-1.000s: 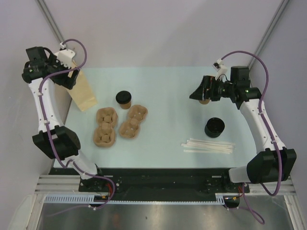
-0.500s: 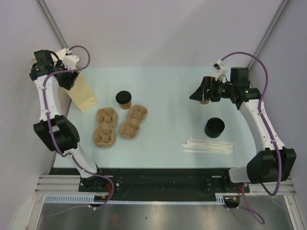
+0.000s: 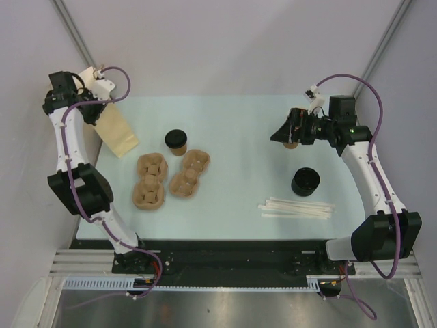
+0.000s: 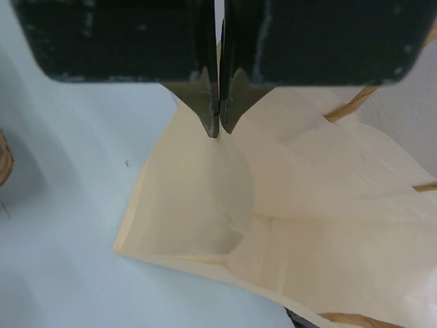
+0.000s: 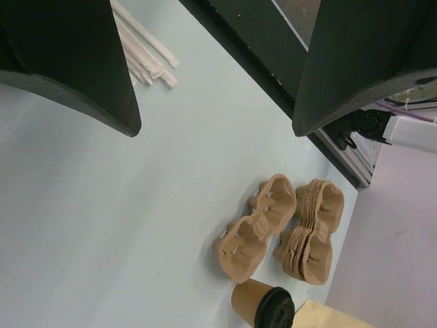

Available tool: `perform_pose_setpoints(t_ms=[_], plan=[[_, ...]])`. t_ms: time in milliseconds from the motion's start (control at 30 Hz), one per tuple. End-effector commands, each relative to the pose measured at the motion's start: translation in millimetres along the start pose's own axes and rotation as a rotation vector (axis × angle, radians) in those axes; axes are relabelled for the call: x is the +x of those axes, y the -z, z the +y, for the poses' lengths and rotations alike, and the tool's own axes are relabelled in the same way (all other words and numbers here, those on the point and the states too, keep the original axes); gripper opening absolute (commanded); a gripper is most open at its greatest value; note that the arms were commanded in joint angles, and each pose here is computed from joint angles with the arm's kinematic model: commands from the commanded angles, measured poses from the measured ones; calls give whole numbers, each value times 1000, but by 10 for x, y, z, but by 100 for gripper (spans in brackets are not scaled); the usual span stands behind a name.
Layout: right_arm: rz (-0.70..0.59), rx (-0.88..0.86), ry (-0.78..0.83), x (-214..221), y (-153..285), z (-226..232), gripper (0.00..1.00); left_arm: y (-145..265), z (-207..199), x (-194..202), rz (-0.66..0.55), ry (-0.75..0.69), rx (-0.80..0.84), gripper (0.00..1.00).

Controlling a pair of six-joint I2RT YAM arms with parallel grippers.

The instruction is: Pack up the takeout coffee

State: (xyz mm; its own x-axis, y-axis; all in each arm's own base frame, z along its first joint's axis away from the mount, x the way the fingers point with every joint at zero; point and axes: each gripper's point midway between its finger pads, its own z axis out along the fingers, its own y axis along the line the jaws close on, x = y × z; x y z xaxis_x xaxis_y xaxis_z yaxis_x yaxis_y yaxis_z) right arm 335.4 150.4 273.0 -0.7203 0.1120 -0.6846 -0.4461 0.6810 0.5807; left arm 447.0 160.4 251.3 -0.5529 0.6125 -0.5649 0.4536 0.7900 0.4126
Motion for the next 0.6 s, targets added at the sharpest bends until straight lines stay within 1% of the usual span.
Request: perform_pose_setpoints(t_ms=[0, 133, 267, 400, 433, 467, 500, 567], plan=[[-33, -22, 18, -73, 46, 62, 100, 294, 312, -328, -114, -20, -142, 0], [-39, -22, 22, -81, 65, 75, 100, 389, 450, -493, -178, 3, -206, 0], [-43, -20, 20, -81, 74, 65, 100, 591, 628, -782, -292, -2, -296, 0], [-47, -19, 16, -87, 75, 55, 100, 755, 766, -1058, -373, 14, -351, 0], [-49, -18, 15, -90, 75, 49, 100, 847, 785, -1199, -414, 17, -356, 0], [-53, -18, 16, -99, 81, 50, 100, 851, 781, -1265, -431, 22, -352, 0], [-55, -17, 16, -103, 87, 49, 100, 933, 756, -1415, -464, 12, -356, 0], [-67, -13, 19, -126, 115, 50, 100, 986, 652, -1594, -512, 7, -327, 0]])
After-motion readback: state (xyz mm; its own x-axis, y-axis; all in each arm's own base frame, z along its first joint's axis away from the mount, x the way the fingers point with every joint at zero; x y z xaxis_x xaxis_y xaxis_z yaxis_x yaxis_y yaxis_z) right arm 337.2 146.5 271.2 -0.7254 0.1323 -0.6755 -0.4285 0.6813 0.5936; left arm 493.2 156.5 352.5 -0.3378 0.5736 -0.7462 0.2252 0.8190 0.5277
